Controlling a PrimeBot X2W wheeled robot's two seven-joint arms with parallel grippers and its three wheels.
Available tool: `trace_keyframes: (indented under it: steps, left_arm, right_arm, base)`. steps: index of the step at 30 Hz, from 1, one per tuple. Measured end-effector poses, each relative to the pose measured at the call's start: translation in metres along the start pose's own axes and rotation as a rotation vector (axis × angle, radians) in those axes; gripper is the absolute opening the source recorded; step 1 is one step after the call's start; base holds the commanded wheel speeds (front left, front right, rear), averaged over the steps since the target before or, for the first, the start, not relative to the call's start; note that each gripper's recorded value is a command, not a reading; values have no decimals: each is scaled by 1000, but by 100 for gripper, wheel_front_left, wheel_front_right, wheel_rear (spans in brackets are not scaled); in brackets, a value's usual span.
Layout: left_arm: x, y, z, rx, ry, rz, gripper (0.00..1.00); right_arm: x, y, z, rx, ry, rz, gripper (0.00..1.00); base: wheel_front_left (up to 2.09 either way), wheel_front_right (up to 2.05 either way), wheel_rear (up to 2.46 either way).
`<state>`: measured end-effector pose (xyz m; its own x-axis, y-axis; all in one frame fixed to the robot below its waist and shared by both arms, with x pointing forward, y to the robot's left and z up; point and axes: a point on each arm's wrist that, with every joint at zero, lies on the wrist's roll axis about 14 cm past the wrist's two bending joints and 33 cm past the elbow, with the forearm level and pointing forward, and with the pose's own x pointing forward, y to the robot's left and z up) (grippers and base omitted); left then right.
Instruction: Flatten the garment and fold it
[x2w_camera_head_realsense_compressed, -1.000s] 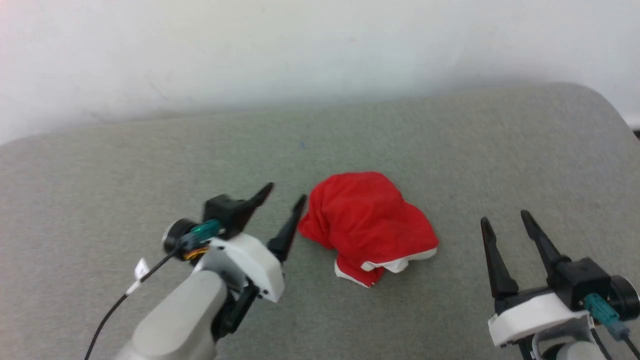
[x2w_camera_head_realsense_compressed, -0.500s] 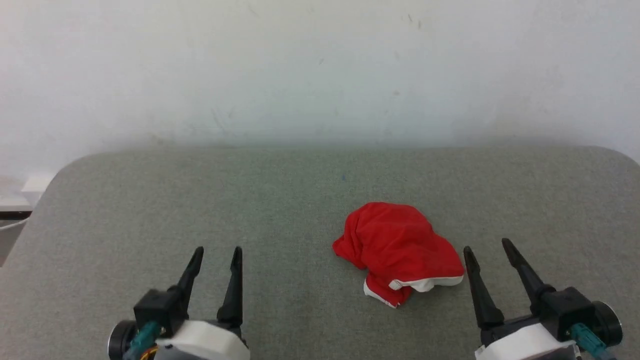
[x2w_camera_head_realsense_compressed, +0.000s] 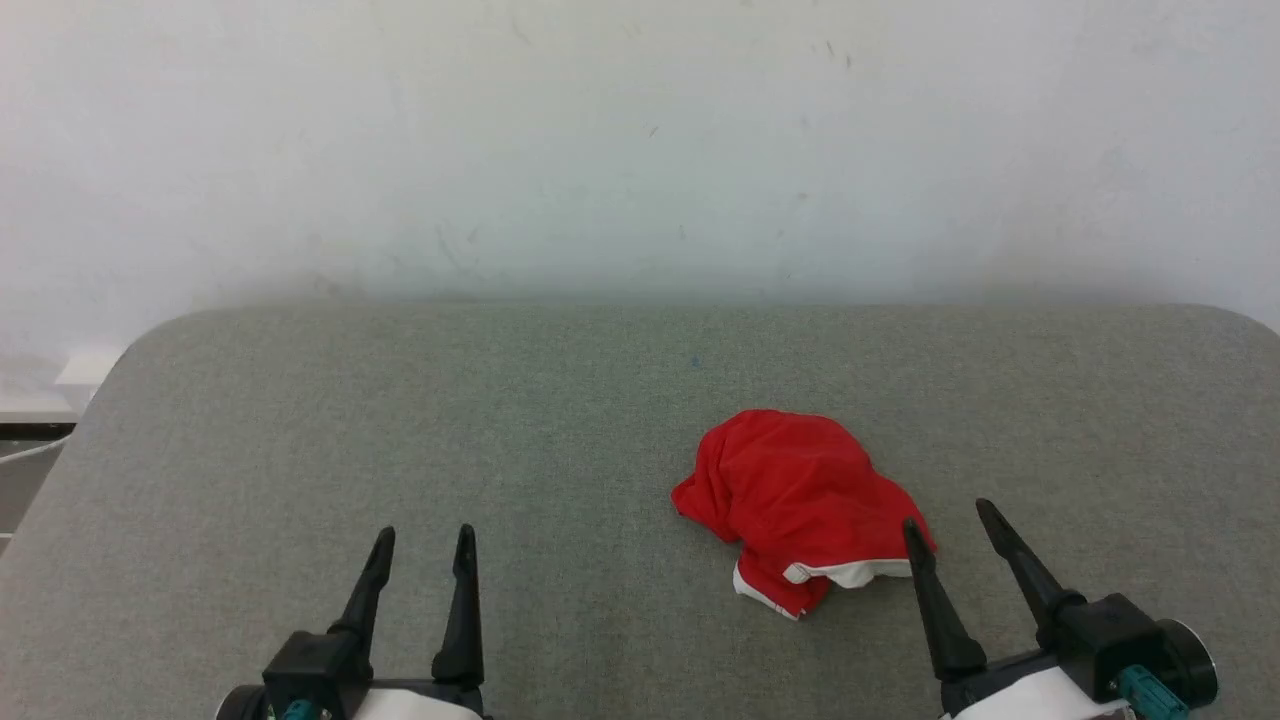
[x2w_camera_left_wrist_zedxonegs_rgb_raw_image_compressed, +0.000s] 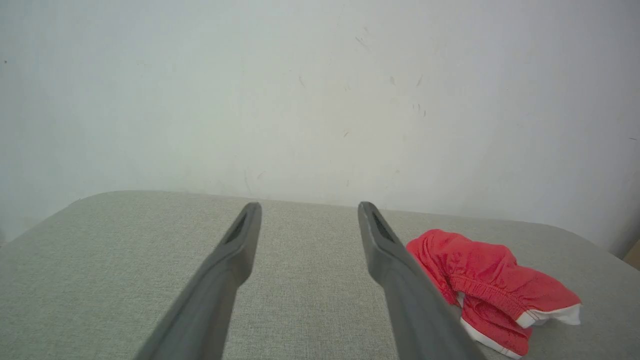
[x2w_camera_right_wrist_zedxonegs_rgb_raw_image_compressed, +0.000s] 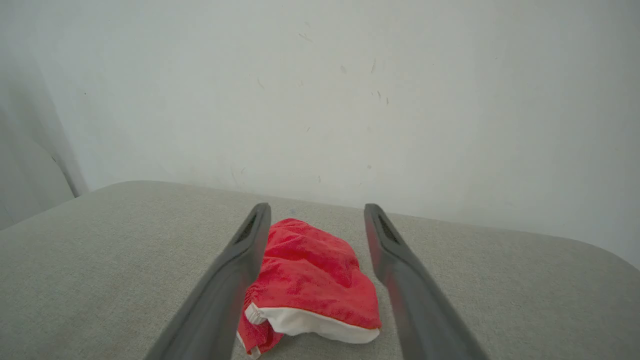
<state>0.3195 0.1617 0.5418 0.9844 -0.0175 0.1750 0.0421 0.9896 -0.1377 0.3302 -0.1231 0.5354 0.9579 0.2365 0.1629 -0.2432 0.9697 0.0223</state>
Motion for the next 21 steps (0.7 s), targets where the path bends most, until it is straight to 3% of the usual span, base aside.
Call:
trace_keyframes:
  steps: [13,21]
  left_arm:
    - [-2,-8,-32,5,95,-58,100]
    - [32,-53,-58,11,299,-246,100]
  right_arm:
    - [3,-1,-11,4,37,1,100]
    - [16,-7,-18,-13,65,-7,100]
  base:
    - [0,0,0]
    - [0,0,0]
